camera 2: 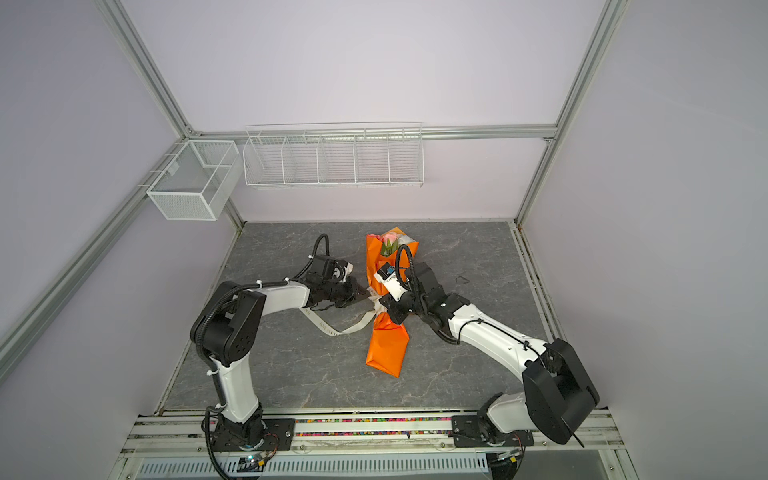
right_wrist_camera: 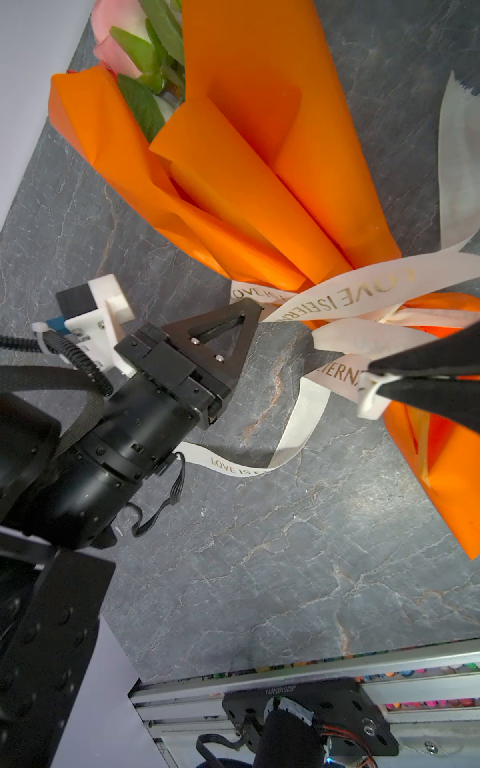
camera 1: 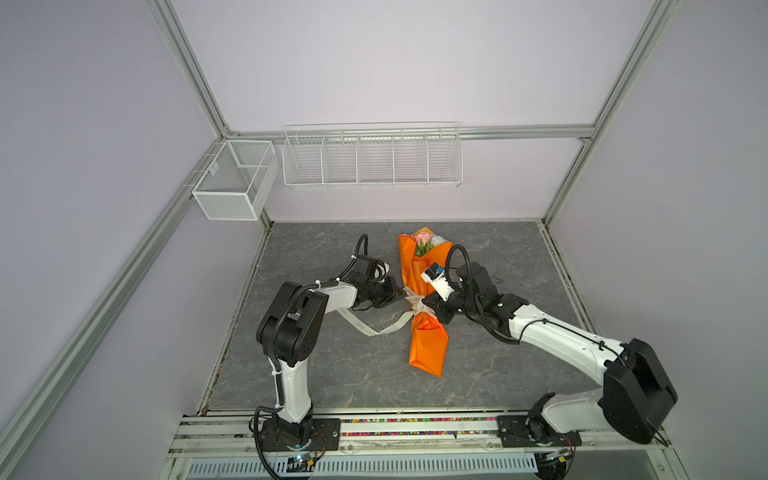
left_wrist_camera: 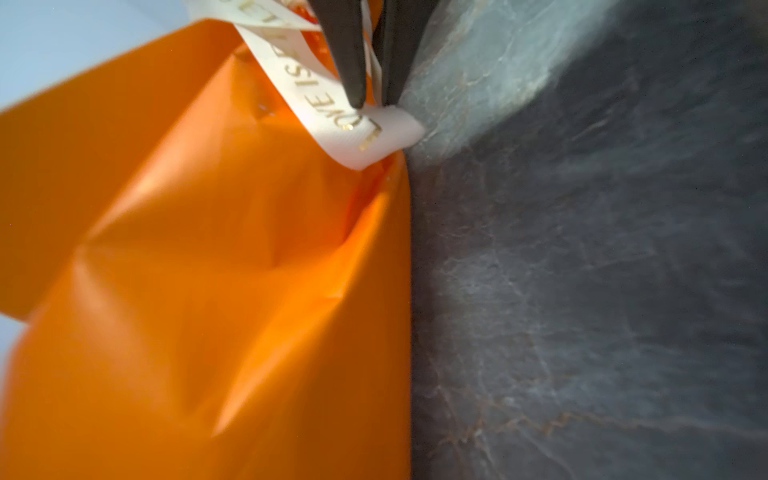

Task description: Tie the bouquet of fake flowers

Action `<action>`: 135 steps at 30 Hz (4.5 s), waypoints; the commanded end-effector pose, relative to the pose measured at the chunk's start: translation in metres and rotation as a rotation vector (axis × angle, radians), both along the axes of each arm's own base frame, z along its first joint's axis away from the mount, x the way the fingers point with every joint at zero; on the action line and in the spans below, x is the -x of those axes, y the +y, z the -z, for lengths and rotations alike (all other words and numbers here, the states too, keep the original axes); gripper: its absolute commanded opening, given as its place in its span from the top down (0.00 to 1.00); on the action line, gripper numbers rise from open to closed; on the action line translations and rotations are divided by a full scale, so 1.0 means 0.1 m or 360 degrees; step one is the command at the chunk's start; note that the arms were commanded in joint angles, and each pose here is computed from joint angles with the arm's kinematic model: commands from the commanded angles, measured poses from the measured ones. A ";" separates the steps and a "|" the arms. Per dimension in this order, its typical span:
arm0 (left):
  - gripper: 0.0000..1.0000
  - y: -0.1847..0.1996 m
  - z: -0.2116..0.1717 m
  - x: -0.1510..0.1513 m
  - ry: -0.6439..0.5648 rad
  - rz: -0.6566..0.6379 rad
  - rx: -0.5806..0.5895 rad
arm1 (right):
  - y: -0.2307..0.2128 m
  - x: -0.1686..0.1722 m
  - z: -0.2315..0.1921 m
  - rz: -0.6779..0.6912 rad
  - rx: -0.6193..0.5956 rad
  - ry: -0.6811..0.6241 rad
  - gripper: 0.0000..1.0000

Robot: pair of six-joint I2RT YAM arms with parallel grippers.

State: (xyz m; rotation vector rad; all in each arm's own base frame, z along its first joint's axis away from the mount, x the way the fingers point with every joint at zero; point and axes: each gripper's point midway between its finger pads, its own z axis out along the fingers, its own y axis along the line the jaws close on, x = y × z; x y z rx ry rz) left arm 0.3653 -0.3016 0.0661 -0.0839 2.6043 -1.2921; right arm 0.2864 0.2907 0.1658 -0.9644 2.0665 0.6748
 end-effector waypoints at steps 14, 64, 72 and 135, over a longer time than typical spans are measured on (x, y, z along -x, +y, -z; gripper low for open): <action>0.93 0.45 -0.49 0.30 -0.0151 -0.0210 -0.0186 | -0.13 -0.09 0.08 0.0159 0.0106 0.0043 0.93; 0.50 -0.16 0.10 0.14 -0.0770 0.1198 -0.0487 | -0.15 -0.09 0.17 0.0121 0.0174 0.0030 0.93; 0.57 -0.17 0.19 0.16 -0.0720 0.1230 -0.0471 | -0.16 -0.09 0.18 0.0126 0.0180 0.0032 0.93; 0.79 0.98 -1.61 1.69 0.0041 -0.0663 0.0009 | -0.08 -0.20 -0.09 0.0265 0.0095 0.0171 0.93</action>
